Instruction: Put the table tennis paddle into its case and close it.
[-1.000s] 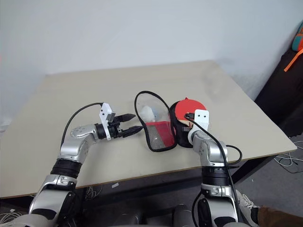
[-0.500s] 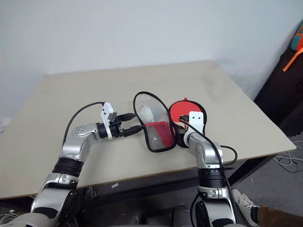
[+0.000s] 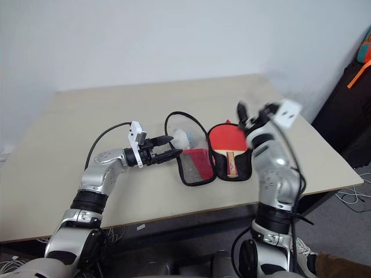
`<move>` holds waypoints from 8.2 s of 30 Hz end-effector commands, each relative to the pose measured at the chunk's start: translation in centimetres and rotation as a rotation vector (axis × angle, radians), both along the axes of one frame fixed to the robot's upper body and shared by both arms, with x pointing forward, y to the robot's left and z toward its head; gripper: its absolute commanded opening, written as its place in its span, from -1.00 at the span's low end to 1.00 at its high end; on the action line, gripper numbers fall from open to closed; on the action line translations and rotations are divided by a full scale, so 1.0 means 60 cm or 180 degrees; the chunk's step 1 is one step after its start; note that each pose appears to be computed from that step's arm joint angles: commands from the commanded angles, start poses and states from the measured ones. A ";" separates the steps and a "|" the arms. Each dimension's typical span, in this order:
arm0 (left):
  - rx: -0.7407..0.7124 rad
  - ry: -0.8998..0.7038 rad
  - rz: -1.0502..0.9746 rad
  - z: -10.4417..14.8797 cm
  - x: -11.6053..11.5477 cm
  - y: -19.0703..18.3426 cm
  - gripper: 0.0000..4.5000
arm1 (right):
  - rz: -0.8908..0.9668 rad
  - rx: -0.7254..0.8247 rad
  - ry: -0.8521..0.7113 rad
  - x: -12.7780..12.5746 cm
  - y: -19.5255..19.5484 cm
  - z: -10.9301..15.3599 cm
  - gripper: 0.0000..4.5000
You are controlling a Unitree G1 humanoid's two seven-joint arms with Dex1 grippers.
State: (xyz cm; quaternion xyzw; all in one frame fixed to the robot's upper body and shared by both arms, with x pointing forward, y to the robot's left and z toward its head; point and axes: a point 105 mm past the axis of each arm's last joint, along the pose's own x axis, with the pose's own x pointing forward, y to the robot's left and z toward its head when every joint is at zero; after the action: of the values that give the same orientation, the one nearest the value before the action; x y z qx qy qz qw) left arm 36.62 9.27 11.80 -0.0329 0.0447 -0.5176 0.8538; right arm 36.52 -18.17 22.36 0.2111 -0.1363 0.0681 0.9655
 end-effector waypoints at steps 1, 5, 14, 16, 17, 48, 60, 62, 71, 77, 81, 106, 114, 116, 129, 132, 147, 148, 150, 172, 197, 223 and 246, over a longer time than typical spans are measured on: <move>-0.0075 -0.0078 -0.0123 0.025 0.007 -0.032 0.85 | -0.0154 0.0066 -0.0143 -0.002 -0.023 0.016 0.80; -0.0206 -0.0014 -0.0152 0.036 0.017 -0.064 0.85 | -0.0317 0.0054 -0.0076 0.000 -0.036 0.004 0.80; -0.0210 0.0055 -0.0411 0.057 0.002 -0.053 0.85 | -0.0355 -0.0044 0.0091 0.001 -0.022 -0.024 0.80; -0.0088 0.0051 -0.0331 0.052 0.003 -0.030 0.85 | -0.0323 -0.0083 0.0116 0.002 -0.016 -0.029 0.80; -0.0035 0.0028 -0.0297 0.051 0.003 -0.017 0.85 | -0.0305 -0.0118 0.0124 0.003 -0.012 -0.031 0.80; -0.0033 0.0706 -0.1187 0.010 -0.032 -0.161 0.85 | -0.0357 0.0507 -0.0010 -0.003 -0.024 -0.036 0.80; -0.0463 0.1231 -0.0691 0.022 -0.007 -0.185 0.85 | -0.0312 0.0229 0.0189 0.002 -0.015 -0.060 0.80; -0.0481 0.1327 -0.0594 0.021 -0.001 -0.179 0.85 | -0.0305 0.0206 0.0211 0.004 -0.014 -0.062 0.80; -0.0064 0.1950 -0.0078 -0.046 0.006 -0.157 0.85 | 0.0061 -0.0955 0.0640 0.010 0.005 -0.106 0.80; 0.0093 0.2462 0.0163 -0.079 -0.003 -0.178 0.85 | 0.0035 -0.0987 0.0722 0.011 -0.001 -0.112 0.80; -0.0043 0.2888 0.0293 -0.086 -0.003 -0.197 0.85 | 0.0290 -0.1413 0.1017 0.003 0.009 -0.143 0.80; -0.0251 0.3680 -0.0206 -0.090 -0.063 -0.289 0.85 | 0.0355 -0.1401 0.0825 -0.015 -0.026 -0.091 0.80; -0.0321 0.3619 0.0009 -0.093 -0.049 -0.289 0.57 | 0.0105 -0.1287 0.0842 -0.012 -0.047 -0.092 0.82; -0.0249 0.3519 0.0139 -0.099 -0.041 -0.285 0.25 | 0.0052 -0.1312 0.0850 -0.009 -0.051 -0.093 0.82; -0.0417 0.3684 0.0067 -0.088 -0.039 -0.269 -1.00 | -0.0052 -0.1304 0.0849 -0.003 -0.056 -0.093 0.82; -0.0400 0.3718 0.0023 -0.078 -0.035 -0.249 -1.00 | -0.0042 -0.1333 0.0839 -0.004 -0.051 -0.091 0.82; -0.0241 0.3825 -0.0079 -0.050 -0.086 -0.020 -1.00 | 0.0196 -0.1464 0.0839 -0.003 -0.003 -0.102 0.82; -0.0195 0.3832 -0.0115 -0.056 -0.097 -0.011 -1.00 | 0.0209 -0.1468 0.0837 -0.003 0.000 -0.102 0.82; -0.0131 0.3883 -0.0314 -0.063 -0.130 0.001 -1.00 | 0.0234 -0.1465 0.0825 -0.002 0.006 -0.100 0.82; 0.0563 0.4524 -0.0269 -0.094 -0.249 0.038 -1.00 | 0.0400 -0.1456 0.0890 -0.006 0.052 -0.097 0.82; -0.0079 0.4059 0.0351 -0.074 -0.198 0.058 0.08 | 0.0450 -0.1427 0.0933 0.004 0.069 -0.102 0.82; 0.1049 0.1130 -0.0970 -0.067 -0.137 0.046 0.22 | 0.1555 -0.1234 0.1167 0.031 0.171 -0.089 0.82; 0.1624 0.0727 -0.0788 -0.149 -0.116 -0.049 0.22 | 0.1758 -0.1208 0.1278 0.057 0.199 -0.083 0.82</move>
State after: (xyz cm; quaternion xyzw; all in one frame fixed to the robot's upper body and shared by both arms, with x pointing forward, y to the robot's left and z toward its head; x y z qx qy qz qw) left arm 30.12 4.72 5.30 0.1051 0.2175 -0.6045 0.7591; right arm 39.57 -6.83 14.50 0.0576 0.1744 0.2879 0.9399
